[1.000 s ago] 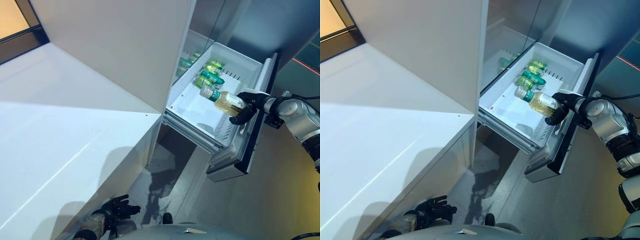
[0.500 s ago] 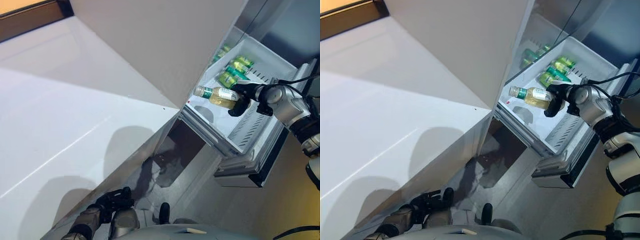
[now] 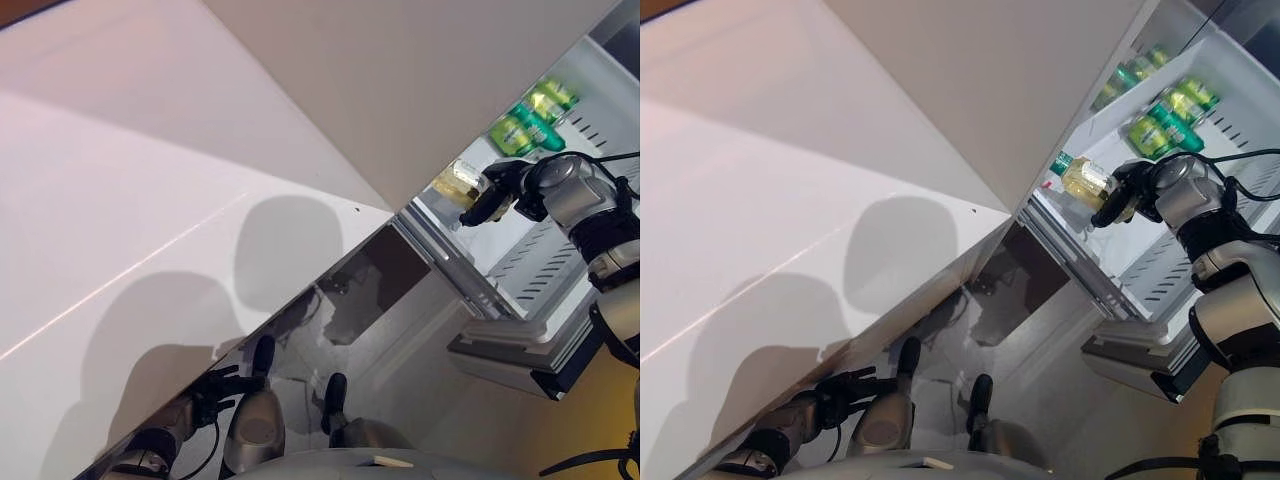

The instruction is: Put drinks into fridge and close the fridge

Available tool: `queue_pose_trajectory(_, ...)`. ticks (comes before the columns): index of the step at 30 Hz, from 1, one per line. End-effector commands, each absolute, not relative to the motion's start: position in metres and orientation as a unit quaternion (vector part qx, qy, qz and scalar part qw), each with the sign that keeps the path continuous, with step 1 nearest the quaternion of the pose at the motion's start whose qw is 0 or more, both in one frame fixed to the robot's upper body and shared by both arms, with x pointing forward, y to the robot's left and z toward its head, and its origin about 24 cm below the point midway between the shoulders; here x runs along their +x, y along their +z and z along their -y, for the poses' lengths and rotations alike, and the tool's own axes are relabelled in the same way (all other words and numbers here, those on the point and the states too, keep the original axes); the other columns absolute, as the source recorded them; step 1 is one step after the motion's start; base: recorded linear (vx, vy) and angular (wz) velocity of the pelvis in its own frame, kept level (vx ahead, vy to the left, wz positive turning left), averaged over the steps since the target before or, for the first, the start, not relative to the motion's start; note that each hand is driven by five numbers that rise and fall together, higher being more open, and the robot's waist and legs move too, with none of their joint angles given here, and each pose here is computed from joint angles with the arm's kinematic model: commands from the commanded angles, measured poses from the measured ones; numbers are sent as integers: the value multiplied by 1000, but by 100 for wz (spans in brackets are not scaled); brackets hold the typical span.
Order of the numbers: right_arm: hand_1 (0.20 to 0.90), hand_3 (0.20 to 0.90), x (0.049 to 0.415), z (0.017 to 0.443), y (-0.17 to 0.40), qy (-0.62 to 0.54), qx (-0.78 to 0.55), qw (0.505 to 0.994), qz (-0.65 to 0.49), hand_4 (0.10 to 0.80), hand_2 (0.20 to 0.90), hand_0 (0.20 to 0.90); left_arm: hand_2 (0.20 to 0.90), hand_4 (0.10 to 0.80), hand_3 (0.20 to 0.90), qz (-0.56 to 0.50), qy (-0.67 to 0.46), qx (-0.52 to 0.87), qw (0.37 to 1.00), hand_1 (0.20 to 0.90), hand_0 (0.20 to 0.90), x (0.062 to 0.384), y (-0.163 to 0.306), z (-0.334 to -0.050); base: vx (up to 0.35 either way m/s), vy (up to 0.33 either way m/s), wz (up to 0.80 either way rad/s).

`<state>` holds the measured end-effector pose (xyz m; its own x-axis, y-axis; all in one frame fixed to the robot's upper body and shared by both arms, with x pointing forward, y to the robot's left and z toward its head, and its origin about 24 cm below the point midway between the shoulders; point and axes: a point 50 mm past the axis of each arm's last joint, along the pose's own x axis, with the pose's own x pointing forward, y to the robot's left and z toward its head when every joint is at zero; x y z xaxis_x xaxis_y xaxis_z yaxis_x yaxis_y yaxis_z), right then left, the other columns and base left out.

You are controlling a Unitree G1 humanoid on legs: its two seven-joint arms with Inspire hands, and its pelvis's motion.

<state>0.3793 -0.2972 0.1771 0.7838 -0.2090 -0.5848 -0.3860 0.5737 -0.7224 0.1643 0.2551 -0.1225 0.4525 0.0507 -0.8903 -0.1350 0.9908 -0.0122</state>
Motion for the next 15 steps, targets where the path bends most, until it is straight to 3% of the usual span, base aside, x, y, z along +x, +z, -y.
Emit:
queue_pose_trajectory(1, 300, 200, 387, 302, 243, -17, -467, 844, -263, 100, 300, 300, 900, 800, 900, -530, 117, 78, 836, 900, 900, 148, -98, -329, -71, 45, -2)
queue_pose_trajectory(15, 300, 200, 387, 308, 208, -20, -443, 843, -305, 100, 300, 300, 900, 800, 900, -501, 91, 68, 858, 900, 900, 173, -94, -314, -57, 27, 0)
